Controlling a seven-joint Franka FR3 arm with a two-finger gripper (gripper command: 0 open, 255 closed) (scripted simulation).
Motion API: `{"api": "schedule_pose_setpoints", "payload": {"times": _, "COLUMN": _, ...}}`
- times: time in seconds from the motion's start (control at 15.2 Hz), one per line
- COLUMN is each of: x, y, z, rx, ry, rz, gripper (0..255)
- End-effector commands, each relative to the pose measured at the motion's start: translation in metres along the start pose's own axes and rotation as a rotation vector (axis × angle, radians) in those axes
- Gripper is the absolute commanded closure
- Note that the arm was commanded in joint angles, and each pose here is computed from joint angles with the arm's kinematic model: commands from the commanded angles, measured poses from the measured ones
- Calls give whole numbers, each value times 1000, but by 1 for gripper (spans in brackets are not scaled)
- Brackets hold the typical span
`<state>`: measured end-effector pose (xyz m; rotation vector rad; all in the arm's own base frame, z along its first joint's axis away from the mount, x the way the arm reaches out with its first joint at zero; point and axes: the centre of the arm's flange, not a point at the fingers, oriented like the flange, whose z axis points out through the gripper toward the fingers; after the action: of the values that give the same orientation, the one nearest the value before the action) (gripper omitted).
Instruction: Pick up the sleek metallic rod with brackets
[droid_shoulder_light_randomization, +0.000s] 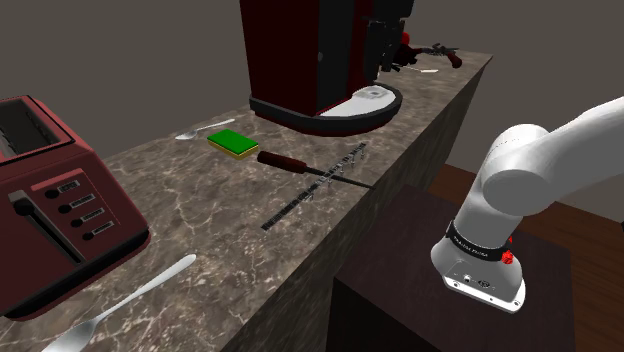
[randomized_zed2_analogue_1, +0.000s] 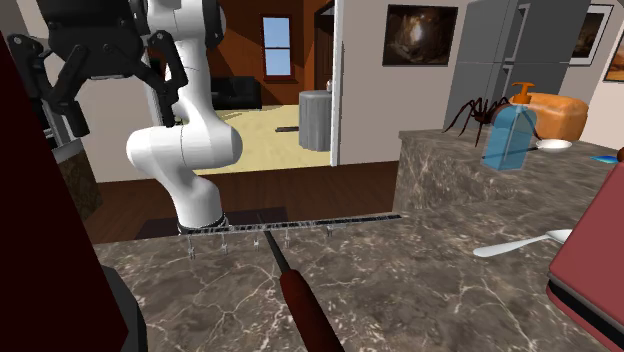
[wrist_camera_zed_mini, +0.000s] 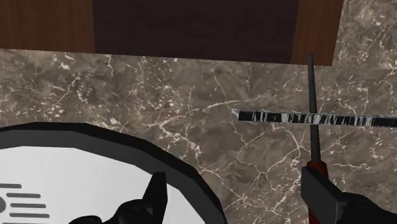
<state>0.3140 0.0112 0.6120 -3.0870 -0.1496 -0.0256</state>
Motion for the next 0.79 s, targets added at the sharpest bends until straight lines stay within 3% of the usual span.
{"api": "schedule_pose_setpoints", "payload": {"times": 0.0, "x": 0, "y": 0, "z": 0, "rx": 0, "ry": 0, "rz": 0, "gripper": 0}}
{"api": "schedule_pose_setpoints", "payload": {"times": 0.4, "x": 40, "y": -61, "z": 41, "rx": -24, "ry": -23, "rz": -433, "gripper": 0}}
{"api": "schedule_pose_setpoints", "payload": {"times": 0.73, "x": 51, "y": -119, "z": 76, "rx": -43, "ry": -43, "rz": -794, "gripper": 0}}
